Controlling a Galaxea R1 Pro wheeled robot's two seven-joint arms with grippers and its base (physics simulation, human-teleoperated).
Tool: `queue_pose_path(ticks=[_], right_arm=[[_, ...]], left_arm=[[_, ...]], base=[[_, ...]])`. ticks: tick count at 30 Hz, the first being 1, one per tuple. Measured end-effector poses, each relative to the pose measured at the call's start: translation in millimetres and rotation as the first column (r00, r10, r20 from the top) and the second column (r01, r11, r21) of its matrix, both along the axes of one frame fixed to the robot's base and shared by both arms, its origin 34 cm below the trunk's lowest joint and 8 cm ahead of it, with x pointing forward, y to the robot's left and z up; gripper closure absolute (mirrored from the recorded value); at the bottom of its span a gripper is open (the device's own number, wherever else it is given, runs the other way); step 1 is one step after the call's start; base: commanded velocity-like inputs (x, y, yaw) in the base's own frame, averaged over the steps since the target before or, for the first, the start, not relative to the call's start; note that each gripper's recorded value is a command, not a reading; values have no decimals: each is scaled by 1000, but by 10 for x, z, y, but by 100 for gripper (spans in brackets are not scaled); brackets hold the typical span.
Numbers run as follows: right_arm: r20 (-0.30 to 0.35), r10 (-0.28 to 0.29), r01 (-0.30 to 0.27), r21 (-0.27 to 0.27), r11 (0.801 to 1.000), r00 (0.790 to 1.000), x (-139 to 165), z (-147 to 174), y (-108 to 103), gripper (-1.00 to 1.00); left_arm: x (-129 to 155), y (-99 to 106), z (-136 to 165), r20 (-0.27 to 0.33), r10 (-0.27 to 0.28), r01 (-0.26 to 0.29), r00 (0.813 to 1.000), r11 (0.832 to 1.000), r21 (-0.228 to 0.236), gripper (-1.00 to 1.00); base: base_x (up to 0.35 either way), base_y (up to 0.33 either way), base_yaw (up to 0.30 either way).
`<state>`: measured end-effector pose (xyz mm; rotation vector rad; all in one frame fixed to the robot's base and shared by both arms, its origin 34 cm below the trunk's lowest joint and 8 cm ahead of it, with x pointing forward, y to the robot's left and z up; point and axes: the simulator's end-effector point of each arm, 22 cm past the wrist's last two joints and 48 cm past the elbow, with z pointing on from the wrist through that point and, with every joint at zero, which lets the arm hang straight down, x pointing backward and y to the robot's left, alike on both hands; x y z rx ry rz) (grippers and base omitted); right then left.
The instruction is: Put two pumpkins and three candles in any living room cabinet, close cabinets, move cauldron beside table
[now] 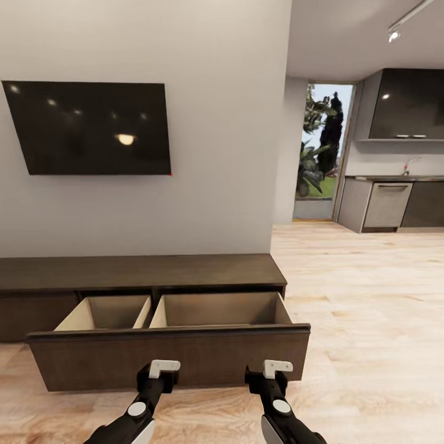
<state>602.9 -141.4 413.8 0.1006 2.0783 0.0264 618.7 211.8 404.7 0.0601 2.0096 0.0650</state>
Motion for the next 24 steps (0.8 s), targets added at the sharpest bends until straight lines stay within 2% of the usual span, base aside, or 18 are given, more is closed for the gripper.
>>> queue_pose_path(ticks=[6,15,24], right_arm=[[-12,0,0,0,1000,1000,-31,-134,1,-100],[-11,0,0,0,1000,1000,-30,-132,1,-100],[-12,0,0,0,1000,1000,-33,-132,1,-100]], left_arm=[[-33,-5,-137,-12,-1,1,1000,1000,0,-100],[-32,-9,-136,-12,-2,1,1000,1000,-1,-100],[-40,-54,-144,-16,-20,20,1000,1000,-8,-100]], base=[[0,0,0],[3,0,0],[237,0,0]])
